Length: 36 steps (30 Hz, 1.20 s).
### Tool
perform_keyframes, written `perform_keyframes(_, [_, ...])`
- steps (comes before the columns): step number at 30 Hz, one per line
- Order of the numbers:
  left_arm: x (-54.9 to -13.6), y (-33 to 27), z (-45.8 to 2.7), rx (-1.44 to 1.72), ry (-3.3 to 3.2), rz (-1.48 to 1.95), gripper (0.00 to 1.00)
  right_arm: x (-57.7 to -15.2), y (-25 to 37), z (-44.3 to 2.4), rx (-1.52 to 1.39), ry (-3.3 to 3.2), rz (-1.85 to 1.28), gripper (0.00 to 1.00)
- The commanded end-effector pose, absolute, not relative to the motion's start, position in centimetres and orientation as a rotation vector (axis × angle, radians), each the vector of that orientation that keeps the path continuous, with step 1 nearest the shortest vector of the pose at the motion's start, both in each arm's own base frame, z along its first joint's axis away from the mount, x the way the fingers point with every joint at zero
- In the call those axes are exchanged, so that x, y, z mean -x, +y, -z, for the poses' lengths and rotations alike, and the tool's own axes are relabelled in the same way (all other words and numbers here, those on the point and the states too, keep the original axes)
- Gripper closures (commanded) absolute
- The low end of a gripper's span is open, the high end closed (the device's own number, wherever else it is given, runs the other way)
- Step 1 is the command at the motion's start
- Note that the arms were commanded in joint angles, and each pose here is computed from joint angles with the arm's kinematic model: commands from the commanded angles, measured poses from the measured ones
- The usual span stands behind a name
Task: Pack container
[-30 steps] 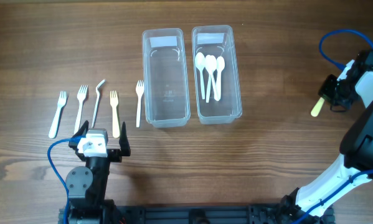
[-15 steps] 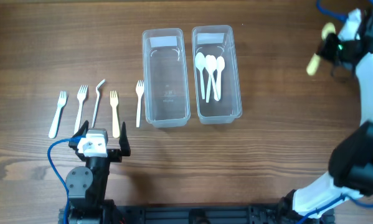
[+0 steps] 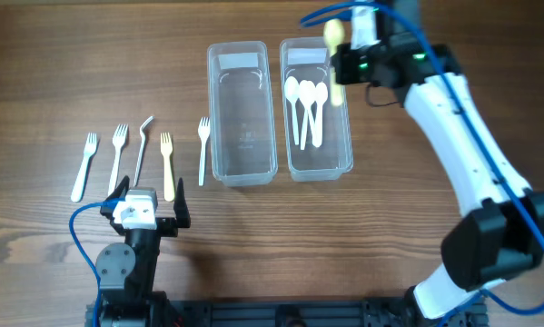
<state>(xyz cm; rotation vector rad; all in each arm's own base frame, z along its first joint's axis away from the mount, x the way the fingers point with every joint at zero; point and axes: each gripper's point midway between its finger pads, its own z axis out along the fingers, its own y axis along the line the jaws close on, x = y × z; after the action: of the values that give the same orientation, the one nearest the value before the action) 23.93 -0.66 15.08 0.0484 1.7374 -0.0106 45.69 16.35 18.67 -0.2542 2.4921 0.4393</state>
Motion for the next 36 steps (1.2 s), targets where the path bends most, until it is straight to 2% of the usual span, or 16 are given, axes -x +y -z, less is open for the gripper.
perform_keyframes(1, [-23.9, -0.6, -15.1, -0.061, 1.73, 0.001, 0.0, -45.7, 17.4, -14.4, 0.258, 2.593, -0.394, 0.96])
perform_keyframes(7, [-23.9, -0.6, -15.1, -0.061, 1.731, 0.001, 0.0, -45.5, 18.3, -10.4, 0.294, 2.673, -0.383, 0.94])
perform_keyframes(9, [-23.9, -0.6, -15.1, -0.061, 1.73, 0.0, 0.0, -45.8, 18.4, -10.6, 0.318, 2.655, -0.379, 0.69])
perform_keyframes(13, [-23.9, -0.6, -15.1, -0.061, 1.731, 0.0, 0.0, -46.9, 18.6, -13.7, 0.374, 2.563, -0.367, 0.57])
perform_keyframes(17, [-23.9, -0.6, -15.1, -0.061, 1.731, 0.0, 0.0, -49.1, 16.8, -18.1, 0.312, 2.463, -0.26, 0.46])
perform_keyframes(22, [-23.9, -0.6, -15.1, -0.061, 1.731, 0.0, 0.0, -52.0, 10.4, -21.9, 0.133, 2.378, -0.065, 0.44])
perform_keyframes(29, [-23.9, -0.6, -15.1, -0.061, 1.732, 0.001, 0.0, -52.8, -1.4, -21.9, -0.14, 2.382, 0.104, 0.37])
perform_keyframes(31, [-23.9, -0.6, -15.1, -0.061, 1.732, 0.001, 0.0, -52.7, -4.7, -21.9, -0.214, 2.376, 0.133, 0.31])
perform_keyframes(36, [-23.9, -0.6, -15.1, -0.061, 1.732, 0.001, 0.0, -51.9, -11.0, -21.9, -0.355, 2.357, 0.19, 0.0])
